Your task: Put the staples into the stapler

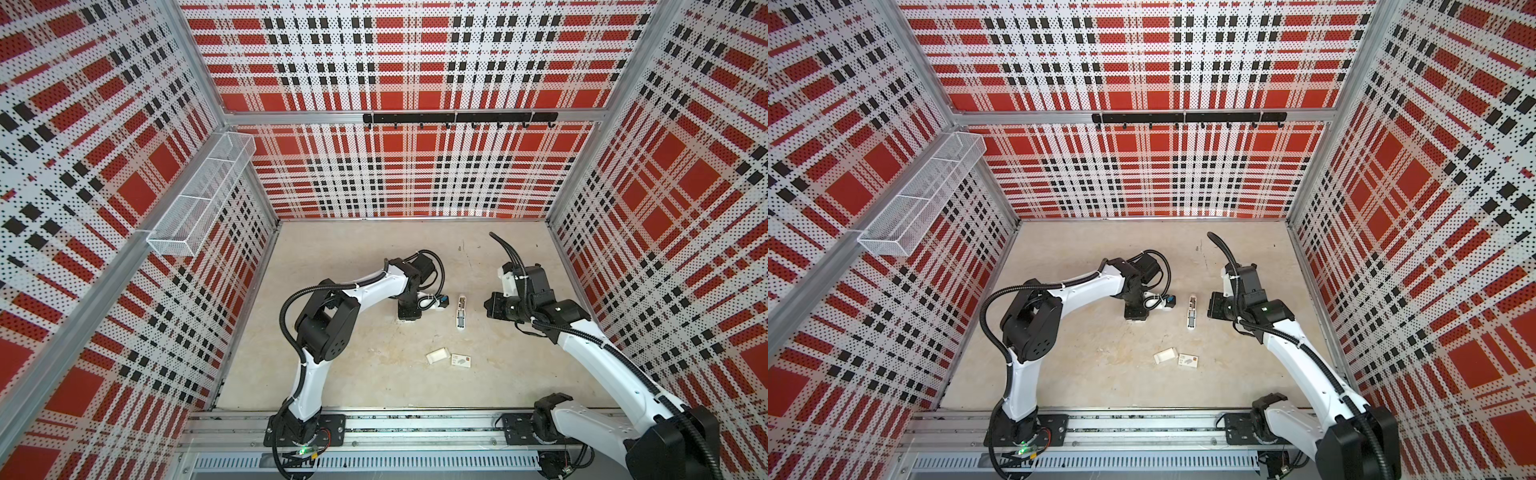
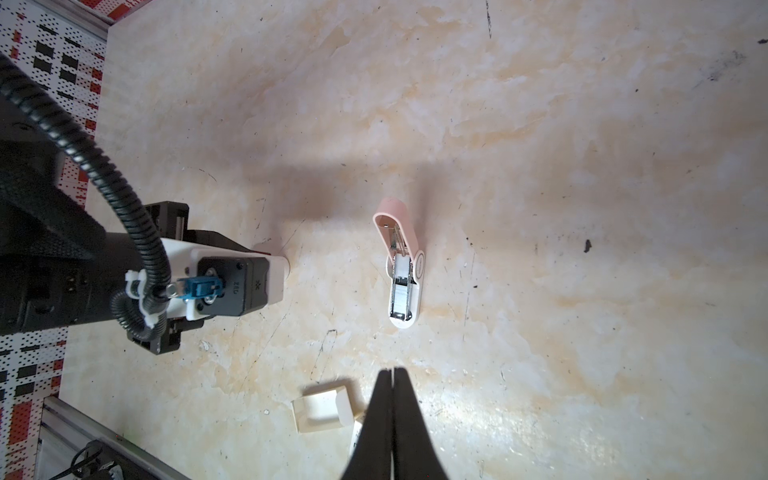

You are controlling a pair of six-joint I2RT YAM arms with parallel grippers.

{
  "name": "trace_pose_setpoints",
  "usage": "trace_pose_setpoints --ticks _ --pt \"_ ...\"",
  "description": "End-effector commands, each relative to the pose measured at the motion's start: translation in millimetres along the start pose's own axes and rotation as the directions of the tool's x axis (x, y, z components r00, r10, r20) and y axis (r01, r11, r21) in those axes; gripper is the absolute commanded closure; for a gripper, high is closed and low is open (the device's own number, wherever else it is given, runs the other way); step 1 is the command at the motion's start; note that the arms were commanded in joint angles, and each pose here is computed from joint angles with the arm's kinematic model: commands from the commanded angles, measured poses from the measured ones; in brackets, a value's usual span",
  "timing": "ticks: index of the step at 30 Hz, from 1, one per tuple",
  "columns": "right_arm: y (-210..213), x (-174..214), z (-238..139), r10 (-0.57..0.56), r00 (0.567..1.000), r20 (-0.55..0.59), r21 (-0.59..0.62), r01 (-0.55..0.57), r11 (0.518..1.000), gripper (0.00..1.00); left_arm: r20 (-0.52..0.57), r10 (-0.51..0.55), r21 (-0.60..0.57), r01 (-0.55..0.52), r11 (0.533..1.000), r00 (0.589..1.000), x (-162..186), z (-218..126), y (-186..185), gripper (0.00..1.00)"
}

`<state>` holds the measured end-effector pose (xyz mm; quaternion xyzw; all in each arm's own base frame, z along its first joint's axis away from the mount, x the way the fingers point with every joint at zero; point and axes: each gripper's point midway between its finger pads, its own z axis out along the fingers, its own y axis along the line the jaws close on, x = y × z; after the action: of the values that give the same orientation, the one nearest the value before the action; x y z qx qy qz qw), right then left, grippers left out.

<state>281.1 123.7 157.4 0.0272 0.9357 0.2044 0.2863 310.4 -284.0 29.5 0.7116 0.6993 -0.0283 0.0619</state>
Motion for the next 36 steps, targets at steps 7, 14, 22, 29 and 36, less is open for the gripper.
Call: trace_pose_setpoints --ticks 7,14,22,29,36 --pt "-2 -3 0 0.0 0.999 0.032 0.003 0.0 1.0 0.94 -0.154 0.002 0.092 0.012 0.996 0.988 40 33 -25 0.83" --pt "-5 -1 2 0.002 1.0 0.03 0.007 -0.002 1.0 0.94 -0.116 -0.018 0.041 0.023 0.999 0.993 35 9 -13 0.82" --pt "-6 -2 1 0.004 0.999 0.038 0.007 -0.004 1.0 0.93 -0.098 -0.026 0.021 0.029 0.999 0.995 35 -3 -12 0.81" --pt "-9 3 3 0.004 1.0 0.028 0.013 -0.004 1.0 0.88 -0.089 -0.03 0.008 0.031 1.0 0.996 36 -11 -13 0.8" --pt "-9 7 10 -0.005 1.0 0.019 -0.001 0.005 1.0 0.77 -0.065 -0.039 0.004 0.039 0.999 0.997 32 -16 -13 0.75"
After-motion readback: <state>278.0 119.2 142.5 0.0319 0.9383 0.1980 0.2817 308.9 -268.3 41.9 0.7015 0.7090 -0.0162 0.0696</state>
